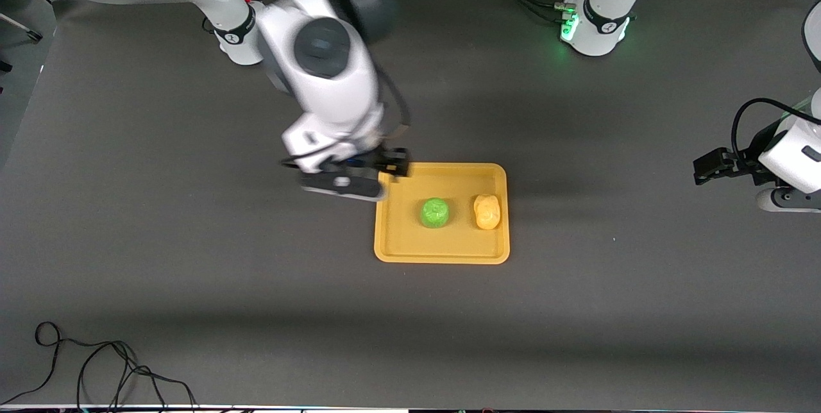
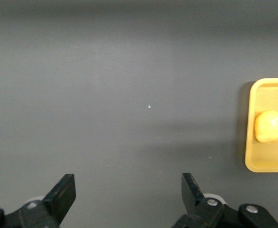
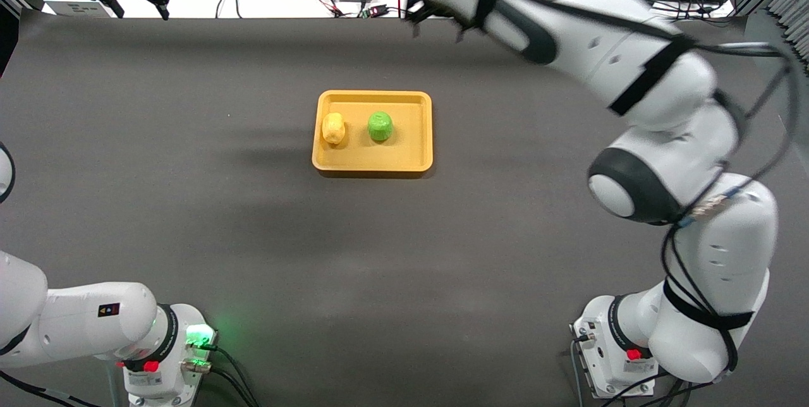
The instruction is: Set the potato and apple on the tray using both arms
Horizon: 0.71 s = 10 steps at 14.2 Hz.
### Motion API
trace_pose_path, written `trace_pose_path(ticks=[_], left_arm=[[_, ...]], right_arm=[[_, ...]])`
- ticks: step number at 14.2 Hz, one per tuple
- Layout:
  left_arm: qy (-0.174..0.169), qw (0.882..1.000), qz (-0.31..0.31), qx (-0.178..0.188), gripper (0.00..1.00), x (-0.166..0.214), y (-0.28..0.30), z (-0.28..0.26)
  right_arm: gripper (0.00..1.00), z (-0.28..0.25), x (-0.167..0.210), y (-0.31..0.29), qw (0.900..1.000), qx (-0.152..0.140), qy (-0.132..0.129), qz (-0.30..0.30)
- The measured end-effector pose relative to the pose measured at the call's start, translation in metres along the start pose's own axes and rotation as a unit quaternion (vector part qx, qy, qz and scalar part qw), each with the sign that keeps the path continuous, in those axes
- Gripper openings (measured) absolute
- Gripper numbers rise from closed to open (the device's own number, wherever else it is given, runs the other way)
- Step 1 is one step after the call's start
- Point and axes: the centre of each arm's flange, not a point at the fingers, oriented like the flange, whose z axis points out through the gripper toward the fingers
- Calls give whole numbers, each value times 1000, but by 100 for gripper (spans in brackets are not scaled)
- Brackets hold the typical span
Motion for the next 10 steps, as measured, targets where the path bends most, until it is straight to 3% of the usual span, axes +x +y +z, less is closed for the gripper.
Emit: trace_pose_path(ticks=[3,7,10], left_arm=[[0,1000,2,-11,100,-7,3,-10],[-6,1000,15,-11,100,-9,2,-10],[-8,1000,17,-11,100,-10,2,-7]], right_arm=[[100,-28,27,104,1000,-1,-13,-24],[100,-39,49,252,998,30,-42,-26],[100,-40,53,322,998,31,-41,-31]])
